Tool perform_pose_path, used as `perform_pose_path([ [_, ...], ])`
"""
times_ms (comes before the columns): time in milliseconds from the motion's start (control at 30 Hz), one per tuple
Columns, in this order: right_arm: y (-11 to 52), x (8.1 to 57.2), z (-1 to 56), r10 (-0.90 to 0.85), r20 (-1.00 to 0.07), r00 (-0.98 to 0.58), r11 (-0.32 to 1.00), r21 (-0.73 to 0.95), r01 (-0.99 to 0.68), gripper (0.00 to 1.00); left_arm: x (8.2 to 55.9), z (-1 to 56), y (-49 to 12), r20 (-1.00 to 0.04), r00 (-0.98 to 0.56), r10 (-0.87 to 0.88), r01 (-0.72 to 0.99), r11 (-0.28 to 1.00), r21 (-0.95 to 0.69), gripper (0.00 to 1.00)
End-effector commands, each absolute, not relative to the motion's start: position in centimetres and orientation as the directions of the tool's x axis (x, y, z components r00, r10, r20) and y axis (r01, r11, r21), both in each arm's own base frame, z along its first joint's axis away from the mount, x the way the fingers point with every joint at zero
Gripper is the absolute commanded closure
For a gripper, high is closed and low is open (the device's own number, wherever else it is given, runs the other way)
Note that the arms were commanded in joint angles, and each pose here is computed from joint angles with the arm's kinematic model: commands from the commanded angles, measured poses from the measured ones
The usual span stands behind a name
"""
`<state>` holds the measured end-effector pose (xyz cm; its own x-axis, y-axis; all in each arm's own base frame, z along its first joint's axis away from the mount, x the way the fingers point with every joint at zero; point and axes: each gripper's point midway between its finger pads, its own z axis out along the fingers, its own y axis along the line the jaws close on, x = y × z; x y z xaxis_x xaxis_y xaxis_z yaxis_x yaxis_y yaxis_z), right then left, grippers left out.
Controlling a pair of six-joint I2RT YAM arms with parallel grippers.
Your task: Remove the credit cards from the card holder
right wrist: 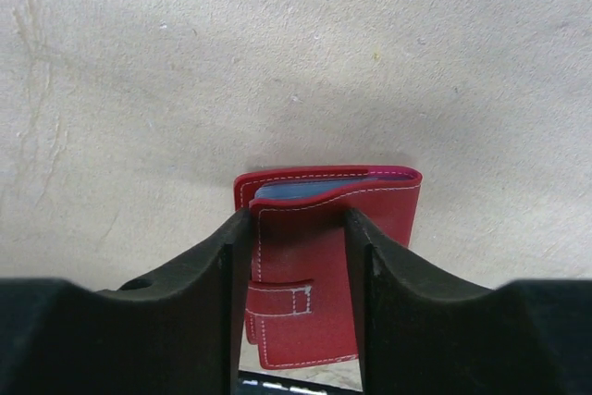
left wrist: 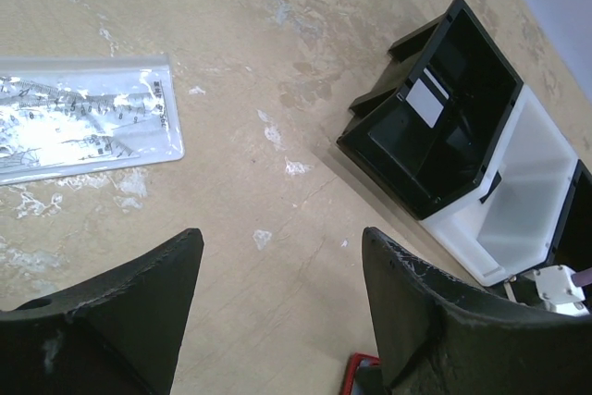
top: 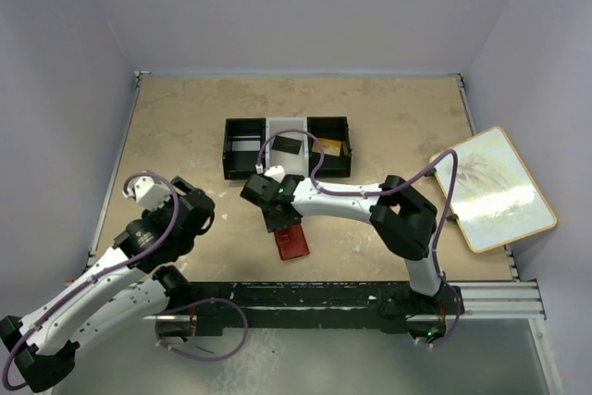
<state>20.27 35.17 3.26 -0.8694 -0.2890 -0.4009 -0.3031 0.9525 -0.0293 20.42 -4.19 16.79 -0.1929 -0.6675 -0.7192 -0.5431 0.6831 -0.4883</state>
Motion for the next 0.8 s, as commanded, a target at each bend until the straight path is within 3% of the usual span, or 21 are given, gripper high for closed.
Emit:
perform_pose_path([
  [0, 34.2, 19.4, 4.3, -0.263, -0.385, -0.885, 0.962, -0.036, -0.27, 0.6, 21.1, 18.0, -4.1, -0.742, -0.172, -0.648, -0.538, 0.693, -0.48, 0.33],
  [200, 35.2, 19.8, 7.0, -0.215, -0.439, -0.872, 0.959, 0.076, -0.274, 0.76, 21.6, 17.8, -5.2, -0.74, -0.206, -0.64, -0.515, 0.714, -0.474, 0.33],
  [300, 35.3, 20.3, 7.3, -0.183, -0.442, -0.878, 0.953, 0.14, -0.269, 1.0, 22.1, 17.3, -6.5, -0.733, -0.249, -0.633, -0.485, 0.736, -0.471, 0.33],
  [567, 34.2, 20.5, 6.4, -0.185, -0.417, -0.89, 0.96, 0.119, -0.255, 1.0, 22.9, 15.8, -8.5, -0.721, -0.331, -0.609, -0.47, 0.769, -0.434, 0.33],
  [767, 38.9, 19.7, 13.0, -0.131, -0.49, -0.862, 0.814, 0.443, -0.376, 1.0, 23.0, 16.2, -8.6, -0.723, -0.325, -0.609, -0.463, 0.769, -0.44, 0.33],
])
